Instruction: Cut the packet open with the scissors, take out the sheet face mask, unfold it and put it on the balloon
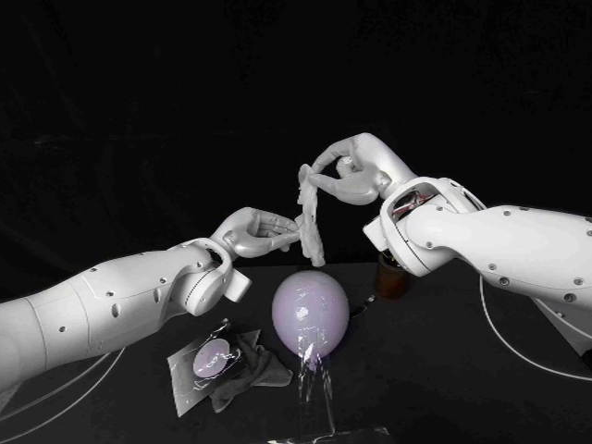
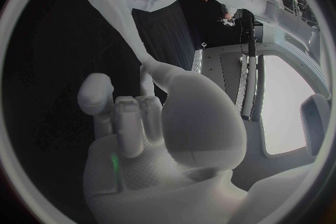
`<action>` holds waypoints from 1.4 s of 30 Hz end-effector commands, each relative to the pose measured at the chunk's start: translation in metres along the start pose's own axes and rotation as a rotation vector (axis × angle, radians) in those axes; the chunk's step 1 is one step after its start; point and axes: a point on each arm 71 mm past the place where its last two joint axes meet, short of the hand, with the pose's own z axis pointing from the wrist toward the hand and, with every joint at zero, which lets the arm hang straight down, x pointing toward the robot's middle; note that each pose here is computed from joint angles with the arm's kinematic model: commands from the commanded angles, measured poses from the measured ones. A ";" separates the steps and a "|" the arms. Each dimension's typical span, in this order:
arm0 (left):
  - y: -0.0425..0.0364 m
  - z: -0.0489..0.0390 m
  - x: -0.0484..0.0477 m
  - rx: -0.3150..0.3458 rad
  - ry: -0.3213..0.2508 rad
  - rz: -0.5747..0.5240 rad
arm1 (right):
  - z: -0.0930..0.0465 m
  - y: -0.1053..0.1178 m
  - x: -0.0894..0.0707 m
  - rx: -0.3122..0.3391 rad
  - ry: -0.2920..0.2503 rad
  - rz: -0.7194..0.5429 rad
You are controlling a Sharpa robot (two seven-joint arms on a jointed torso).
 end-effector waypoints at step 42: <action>-0.0053 0.0013 0.0000 0.045 -0.038 -0.045 | 0.000 -0.010 -0.006 0.019 -0.010 -0.001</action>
